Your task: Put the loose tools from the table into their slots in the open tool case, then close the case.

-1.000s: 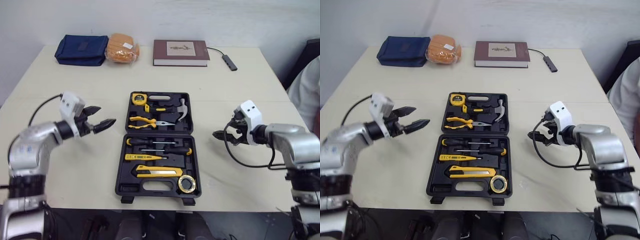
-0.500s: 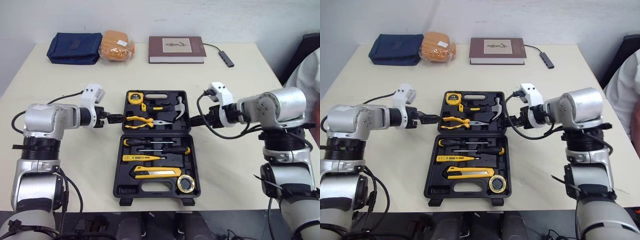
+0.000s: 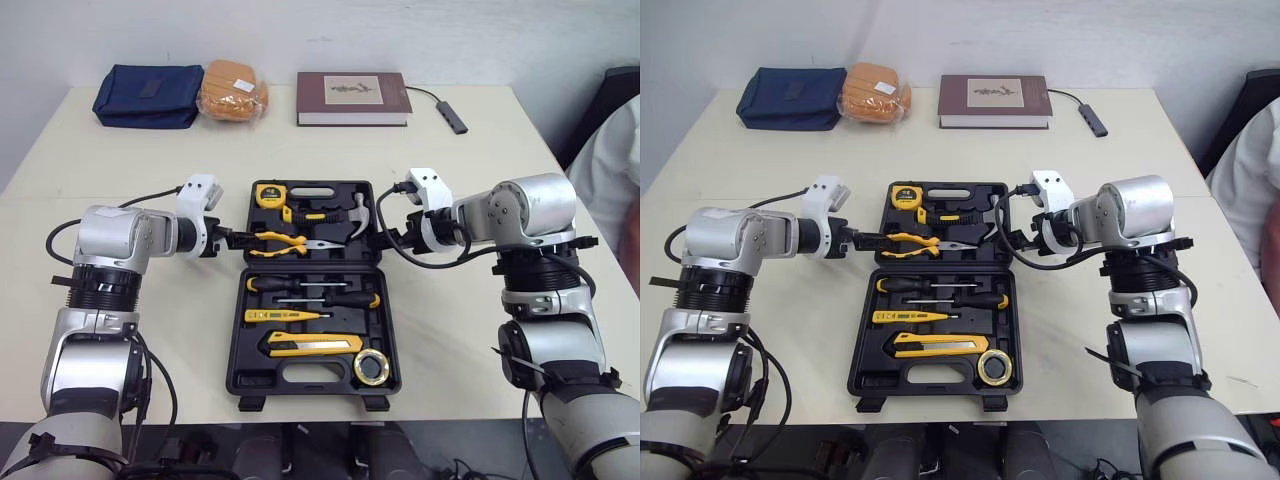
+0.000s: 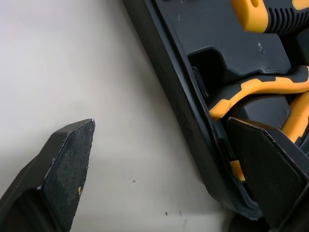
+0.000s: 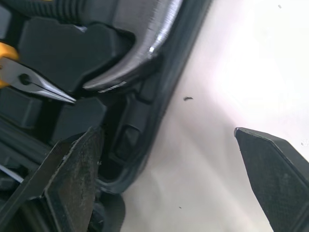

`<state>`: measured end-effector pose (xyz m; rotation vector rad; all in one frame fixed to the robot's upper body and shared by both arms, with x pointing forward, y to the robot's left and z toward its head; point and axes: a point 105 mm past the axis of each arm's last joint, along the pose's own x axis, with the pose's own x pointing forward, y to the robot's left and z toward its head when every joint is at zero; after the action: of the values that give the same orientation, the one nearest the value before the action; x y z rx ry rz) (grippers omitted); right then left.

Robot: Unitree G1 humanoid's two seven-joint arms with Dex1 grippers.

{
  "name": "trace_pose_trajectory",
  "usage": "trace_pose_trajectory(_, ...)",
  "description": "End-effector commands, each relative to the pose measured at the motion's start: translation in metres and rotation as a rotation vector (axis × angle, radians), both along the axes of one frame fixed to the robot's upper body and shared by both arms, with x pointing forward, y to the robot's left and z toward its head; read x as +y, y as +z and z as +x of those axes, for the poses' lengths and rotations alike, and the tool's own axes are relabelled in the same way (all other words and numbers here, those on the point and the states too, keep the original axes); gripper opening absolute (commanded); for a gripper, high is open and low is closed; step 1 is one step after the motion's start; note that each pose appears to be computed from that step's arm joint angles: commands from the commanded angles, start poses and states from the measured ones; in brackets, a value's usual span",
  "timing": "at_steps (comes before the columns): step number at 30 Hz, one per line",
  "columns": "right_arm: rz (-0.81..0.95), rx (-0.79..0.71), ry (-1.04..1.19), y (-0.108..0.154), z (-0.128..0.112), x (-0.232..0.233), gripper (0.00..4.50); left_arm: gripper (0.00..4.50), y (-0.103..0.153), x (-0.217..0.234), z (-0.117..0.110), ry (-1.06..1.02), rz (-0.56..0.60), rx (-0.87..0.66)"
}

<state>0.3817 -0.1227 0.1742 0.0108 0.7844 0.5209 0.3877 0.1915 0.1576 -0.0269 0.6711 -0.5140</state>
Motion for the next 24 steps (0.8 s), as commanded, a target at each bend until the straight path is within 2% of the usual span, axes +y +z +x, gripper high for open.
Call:
trace_pose_trajectory(1,-0.002,-0.038,-0.013,0.006,0.005,0.002,4.5,4.45,0.002,-0.002,0.002,0.004,0.0,-0.013)
trace_pose_trajectory(12,-0.004,-0.009,-0.056,-0.004,0.011,0.003,4.5,4.45,-0.006,-0.003,0.007,0.023,0.022,-0.005)
trace_pose_trajectory(13,-0.002,-0.003,-0.058,-0.005,0.011,0.004,4.26,4.5,-0.007,-0.004,0.006,0.022,0.015,0.001)
trace_pose_trajectory(16,0.015,0.004,-0.073,-0.007,0.012,0.005,3.23,3.66,-0.016,-0.014,0.005,0.006,-0.021,0.031)
trace_pose_trajectory(22,0.077,-0.032,-0.128,0.004,0.017,0.006,0.1,0.92,-0.013,-0.03,0.003,-0.011,-0.058,0.015)
trace_pose_trajectory(24,0.094,-0.04,-0.141,0.006,0.017,0.006,0.0,0.43,-0.012,-0.029,0.003,-0.01,-0.053,0.004)
